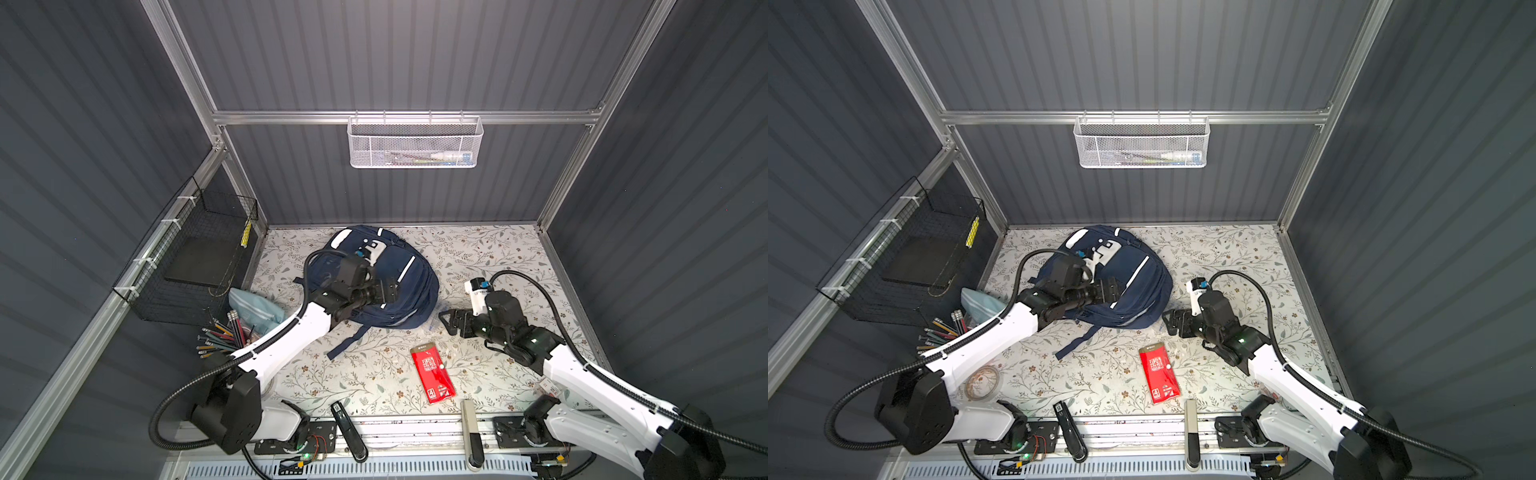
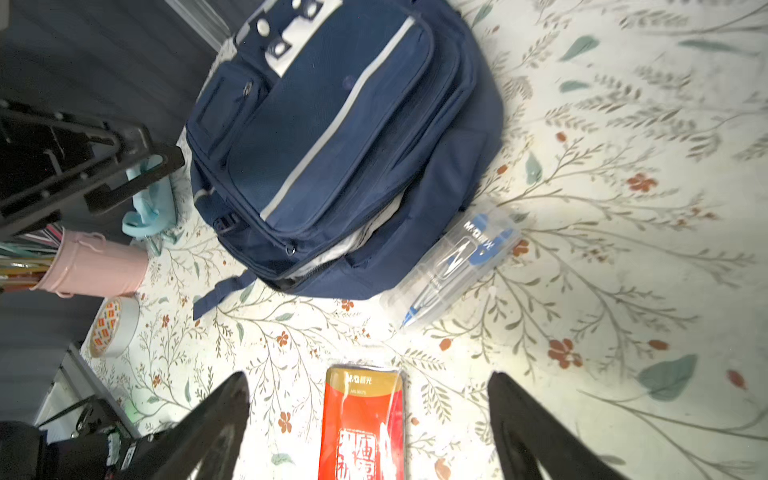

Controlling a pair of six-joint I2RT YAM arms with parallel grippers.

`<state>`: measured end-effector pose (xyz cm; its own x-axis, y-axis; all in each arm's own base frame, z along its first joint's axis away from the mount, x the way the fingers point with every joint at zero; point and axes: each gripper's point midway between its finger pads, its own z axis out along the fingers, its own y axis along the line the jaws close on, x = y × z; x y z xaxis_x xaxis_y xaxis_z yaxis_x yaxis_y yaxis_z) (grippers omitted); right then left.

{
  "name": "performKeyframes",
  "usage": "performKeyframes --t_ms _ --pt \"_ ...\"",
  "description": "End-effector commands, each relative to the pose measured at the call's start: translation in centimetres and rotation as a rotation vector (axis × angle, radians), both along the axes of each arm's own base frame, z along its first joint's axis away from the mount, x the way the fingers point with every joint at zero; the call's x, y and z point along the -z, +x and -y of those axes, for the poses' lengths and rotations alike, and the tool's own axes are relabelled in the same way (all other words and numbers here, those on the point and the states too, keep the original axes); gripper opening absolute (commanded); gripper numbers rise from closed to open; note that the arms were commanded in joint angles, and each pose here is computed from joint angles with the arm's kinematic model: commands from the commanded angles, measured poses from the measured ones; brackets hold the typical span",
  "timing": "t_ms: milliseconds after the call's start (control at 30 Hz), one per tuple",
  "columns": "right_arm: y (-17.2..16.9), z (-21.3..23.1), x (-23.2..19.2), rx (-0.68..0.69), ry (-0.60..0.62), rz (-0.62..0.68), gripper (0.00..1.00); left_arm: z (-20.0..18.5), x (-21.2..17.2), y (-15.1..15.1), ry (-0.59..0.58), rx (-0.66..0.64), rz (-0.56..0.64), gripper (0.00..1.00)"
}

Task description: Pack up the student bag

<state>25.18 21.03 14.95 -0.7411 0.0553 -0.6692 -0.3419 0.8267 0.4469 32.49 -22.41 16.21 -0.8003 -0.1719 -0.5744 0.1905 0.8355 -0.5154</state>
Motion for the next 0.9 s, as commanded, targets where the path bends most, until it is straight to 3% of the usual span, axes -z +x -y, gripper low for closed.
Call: performKeyframes --t_ms 0,167,367,467,633,700,800,867 --pt "-0.5 -2.8 -0.4 -0.058 0.005 0.014 0.89 -2.7 3.8 -1.5 -0.079 -0.141 -0.138 1.0" --pt "-1.2 -8.1 1.7 -0.137 -0.063 -0.018 0.87 -7.4 5.7 -2.2 -0.032 -0.346 -0.11 0.84" --pt "-3.1 -15.5 2.8 -0.298 -0.069 -0.032 0.85 -10.5 6.9 -1.4 0.024 -0.479 -0.062 0.85" --pt "-3.9 -18.4 3.3 -0.358 -0.057 -0.049 0.84 -12.3 8.0 -0.3 0.115 -0.514 -0.054 0.85" --pt "-4.4 -20.1 4.2 -0.398 -0.039 -0.069 0.83 -11.5 10.6 1.4 0.063 -0.459 -0.104 0.75" --pt "-4.2 -20.3 4.4 -0.398 -0.041 -0.07 0.82 -11.2 10.5 1.8 0.06 -0.442 -0.092 0.62" --pt "-4.0 -20.7 5.1 -0.401 -0.043 -0.068 0.79 -10.3 10.9 2.2 0.057 -0.397 -0.112 0.25" --pt "-3.8 -21.1 6.0 -0.408 -0.061 -0.067 0.77 -9.3 11.2 2.3 0.031 -0.361 -0.136 0.08"
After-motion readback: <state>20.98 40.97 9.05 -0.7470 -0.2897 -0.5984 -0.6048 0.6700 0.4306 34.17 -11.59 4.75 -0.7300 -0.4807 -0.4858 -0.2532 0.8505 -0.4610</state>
